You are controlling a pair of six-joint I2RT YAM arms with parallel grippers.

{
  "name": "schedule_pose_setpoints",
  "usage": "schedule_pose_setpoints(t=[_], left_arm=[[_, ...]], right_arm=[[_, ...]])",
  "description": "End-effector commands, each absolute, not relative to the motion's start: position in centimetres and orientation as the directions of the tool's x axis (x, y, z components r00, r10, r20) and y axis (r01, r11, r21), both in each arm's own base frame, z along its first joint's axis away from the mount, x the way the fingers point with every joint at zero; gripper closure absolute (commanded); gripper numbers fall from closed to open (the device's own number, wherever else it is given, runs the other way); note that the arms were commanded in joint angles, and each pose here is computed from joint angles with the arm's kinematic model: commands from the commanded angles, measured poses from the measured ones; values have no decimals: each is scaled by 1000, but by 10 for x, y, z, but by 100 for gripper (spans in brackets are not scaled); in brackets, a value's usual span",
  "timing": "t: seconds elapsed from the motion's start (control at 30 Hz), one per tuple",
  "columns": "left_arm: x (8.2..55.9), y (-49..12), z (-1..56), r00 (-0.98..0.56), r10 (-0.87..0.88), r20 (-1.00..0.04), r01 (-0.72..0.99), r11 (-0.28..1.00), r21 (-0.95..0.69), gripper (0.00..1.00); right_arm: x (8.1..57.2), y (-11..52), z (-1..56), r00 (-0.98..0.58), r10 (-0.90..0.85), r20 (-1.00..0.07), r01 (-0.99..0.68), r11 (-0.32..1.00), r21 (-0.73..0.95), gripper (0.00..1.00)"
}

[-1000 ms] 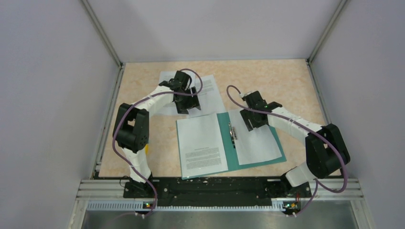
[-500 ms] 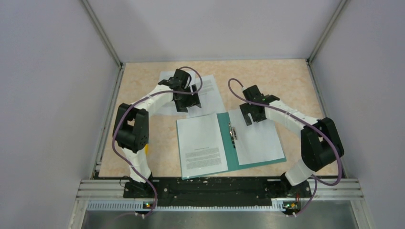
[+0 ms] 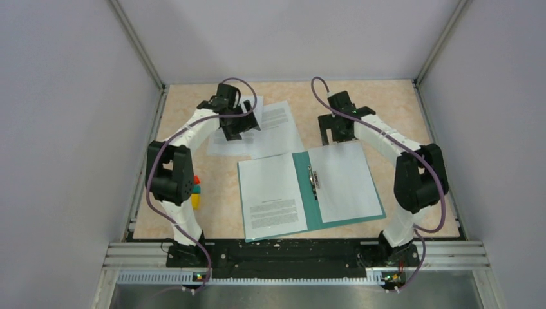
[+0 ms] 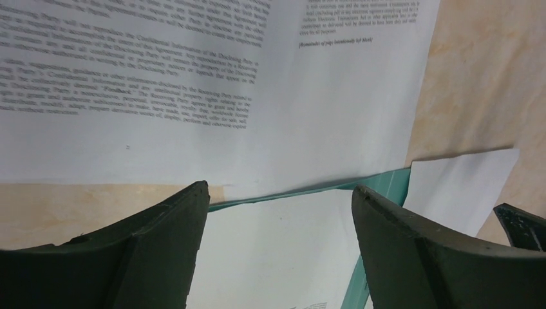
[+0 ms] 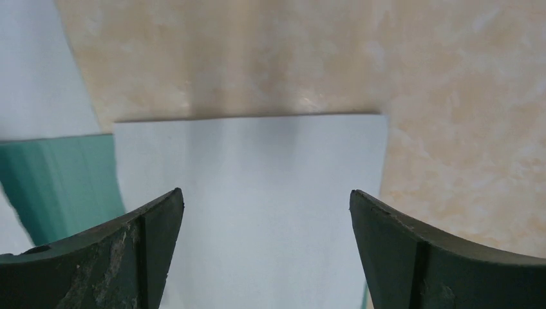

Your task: Put the files into the folder

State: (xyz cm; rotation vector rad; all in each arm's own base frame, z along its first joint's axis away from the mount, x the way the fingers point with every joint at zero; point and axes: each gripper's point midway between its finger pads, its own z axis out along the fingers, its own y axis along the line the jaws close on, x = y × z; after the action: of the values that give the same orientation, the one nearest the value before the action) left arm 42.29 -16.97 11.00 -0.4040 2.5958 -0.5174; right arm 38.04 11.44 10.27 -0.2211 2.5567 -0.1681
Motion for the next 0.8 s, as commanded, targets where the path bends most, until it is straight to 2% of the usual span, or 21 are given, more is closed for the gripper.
schedule_pose_setpoints(t=[0.0,0.23,0.4,0.6,0.77], left_arm=[[454,-137,163,-753,-429,-499,-168,858,-486,13],[475,-70,156,-675,-503,-539,-296,854,-427,11],[502,-34,138,-649,-547,-529,-349,832,-432,7],[518,-16,100,-686,-560,-464,-400,823,-402,5],[519,-9,73,-709,-556,-434,-434,829,-353,4]], right_arm=[[418,180,120,-795,-85,-601,-172,981,89,1],[479,250,123,-767,-41,-640,-235,946,221,1],[513,274,94,-778,-51,-626,-264,931,252,1],[530,295,70,-801,-60,-595,-306,896,322,1],[524,305,57,-824,-42,-565,-301,877,375,1]])
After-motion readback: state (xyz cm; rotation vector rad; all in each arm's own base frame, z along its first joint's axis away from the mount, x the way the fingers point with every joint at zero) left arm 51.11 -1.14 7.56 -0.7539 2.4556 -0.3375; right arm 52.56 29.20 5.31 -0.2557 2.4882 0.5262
